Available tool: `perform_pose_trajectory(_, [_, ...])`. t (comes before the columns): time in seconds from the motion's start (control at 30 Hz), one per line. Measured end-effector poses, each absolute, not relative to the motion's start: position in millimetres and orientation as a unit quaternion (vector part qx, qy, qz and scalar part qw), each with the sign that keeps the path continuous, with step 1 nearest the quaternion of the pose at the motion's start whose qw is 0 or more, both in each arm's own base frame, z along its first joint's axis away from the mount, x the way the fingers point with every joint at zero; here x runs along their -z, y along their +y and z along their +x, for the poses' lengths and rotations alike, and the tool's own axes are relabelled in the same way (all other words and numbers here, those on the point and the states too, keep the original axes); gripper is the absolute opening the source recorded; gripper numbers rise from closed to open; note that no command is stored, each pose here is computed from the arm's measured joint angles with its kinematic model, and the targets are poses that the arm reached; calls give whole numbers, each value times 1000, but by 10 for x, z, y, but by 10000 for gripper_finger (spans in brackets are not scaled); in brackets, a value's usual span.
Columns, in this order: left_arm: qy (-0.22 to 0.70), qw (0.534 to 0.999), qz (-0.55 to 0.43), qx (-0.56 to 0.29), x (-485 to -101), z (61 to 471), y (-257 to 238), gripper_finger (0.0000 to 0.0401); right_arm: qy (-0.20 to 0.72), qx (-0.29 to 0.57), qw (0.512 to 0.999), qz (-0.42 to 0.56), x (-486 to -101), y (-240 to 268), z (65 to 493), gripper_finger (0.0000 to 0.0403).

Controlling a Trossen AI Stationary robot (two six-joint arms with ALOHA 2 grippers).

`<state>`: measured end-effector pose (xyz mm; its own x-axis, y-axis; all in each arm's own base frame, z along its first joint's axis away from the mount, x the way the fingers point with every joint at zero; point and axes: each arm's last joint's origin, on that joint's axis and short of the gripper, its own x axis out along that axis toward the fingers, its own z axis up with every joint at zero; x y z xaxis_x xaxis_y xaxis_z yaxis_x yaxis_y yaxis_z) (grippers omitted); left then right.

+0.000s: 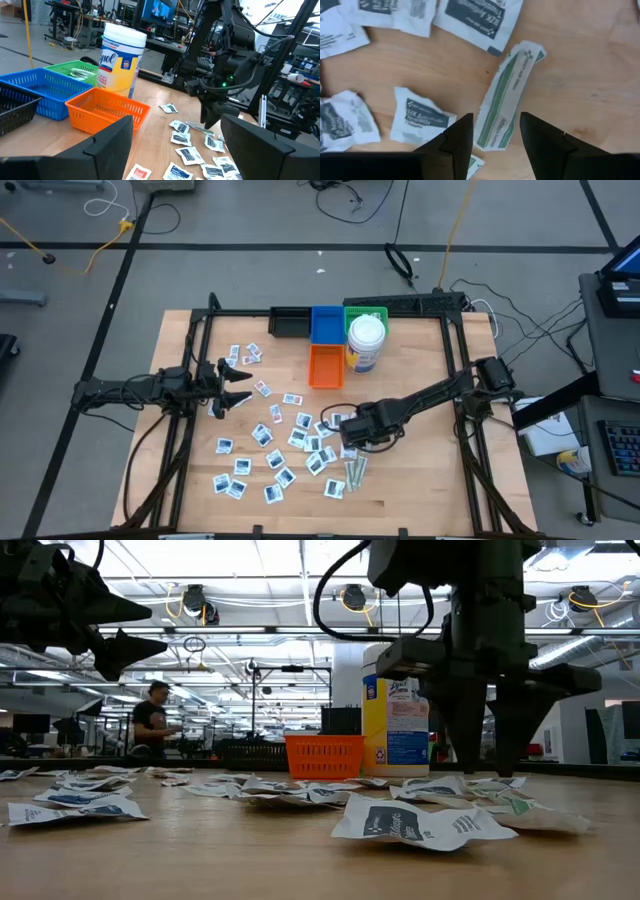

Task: Pick & Place First Aid Supplies
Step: Put the green bandage pack into the green bin

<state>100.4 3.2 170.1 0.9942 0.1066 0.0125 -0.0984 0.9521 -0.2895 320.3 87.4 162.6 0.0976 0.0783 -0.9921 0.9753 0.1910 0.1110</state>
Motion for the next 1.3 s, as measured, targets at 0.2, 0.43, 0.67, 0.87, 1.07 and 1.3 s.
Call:
perform_pose_trajectory(0.2, [-14, 988, -146, -52, -1701, 1004, 32, 306, 541, 411, 550, 486, -1540, 859, 3146, 155])
perform_pose_trajectory(0.43, [-14, 988, -146, -52, -1701, 1004, 32, 306, 536, 403, 555, 493, -1487, 858, 3144, 146])
perform_pose_trajectory(0.67, [-14, 988, -146, -52, -1701, 1004, 32, 306, 538, 393, 551, 503, -1443, 860, 3131, 61])
perform_pose_trajectory(0.87, [-14, 988, -146, -52, -1701, 1004, 32, 306, 539, 380, 559, 502, -1444, 866, 3147, 7])
perform_pose_trajectory(1.07, [-14, 988, -146, -52, -1700, 1004, 32, 306, 549, 359, 577, 487, -1545, 782, 3131, 3])
perform_pose_trajectory(1.3, [-14, 988, -146, -52, -1701, 1004, 32, 306, 573, 330, 596, 455, -1837, 546, 2997, 2])
